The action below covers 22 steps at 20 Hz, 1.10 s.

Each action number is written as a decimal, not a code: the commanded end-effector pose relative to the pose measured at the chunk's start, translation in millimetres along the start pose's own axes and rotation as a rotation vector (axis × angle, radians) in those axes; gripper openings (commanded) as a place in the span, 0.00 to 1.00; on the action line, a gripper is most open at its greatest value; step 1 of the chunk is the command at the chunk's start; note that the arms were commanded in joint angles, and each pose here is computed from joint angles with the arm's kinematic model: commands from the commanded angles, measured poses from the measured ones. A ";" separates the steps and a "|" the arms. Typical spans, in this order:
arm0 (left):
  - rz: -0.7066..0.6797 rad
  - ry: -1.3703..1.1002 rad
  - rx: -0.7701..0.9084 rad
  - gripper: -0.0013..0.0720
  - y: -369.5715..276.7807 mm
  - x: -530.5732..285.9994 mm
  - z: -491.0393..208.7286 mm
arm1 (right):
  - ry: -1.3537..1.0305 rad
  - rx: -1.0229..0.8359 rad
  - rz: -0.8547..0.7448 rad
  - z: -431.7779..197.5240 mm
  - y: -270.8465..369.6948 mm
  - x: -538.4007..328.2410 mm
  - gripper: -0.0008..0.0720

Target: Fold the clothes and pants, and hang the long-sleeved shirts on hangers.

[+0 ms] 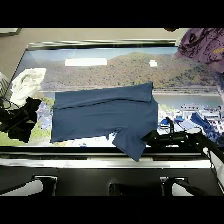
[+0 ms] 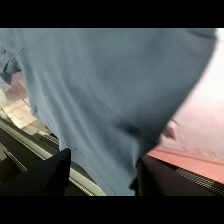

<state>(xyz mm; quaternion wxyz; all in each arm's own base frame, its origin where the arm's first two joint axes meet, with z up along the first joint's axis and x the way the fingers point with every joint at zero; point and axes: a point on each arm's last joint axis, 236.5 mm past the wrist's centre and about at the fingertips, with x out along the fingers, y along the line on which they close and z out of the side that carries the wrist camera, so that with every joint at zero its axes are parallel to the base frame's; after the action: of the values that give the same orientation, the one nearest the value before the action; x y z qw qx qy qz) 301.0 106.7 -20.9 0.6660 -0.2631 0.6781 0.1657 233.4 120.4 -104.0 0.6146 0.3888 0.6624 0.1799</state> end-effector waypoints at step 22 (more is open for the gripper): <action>-0.578 0.153 -0.081 0.74 -46.6 88.5 -100.1 | 0.062 0.010 -0.004 -15.9 12.0 13.8 0.05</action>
<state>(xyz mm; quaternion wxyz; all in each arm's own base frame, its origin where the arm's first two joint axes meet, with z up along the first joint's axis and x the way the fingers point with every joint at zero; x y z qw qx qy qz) 253.5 10.8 -88.5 0.6388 -0.4793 0.6017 -0.0133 224.2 140.7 -103.6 0.5962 0.3836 0.6806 0.1847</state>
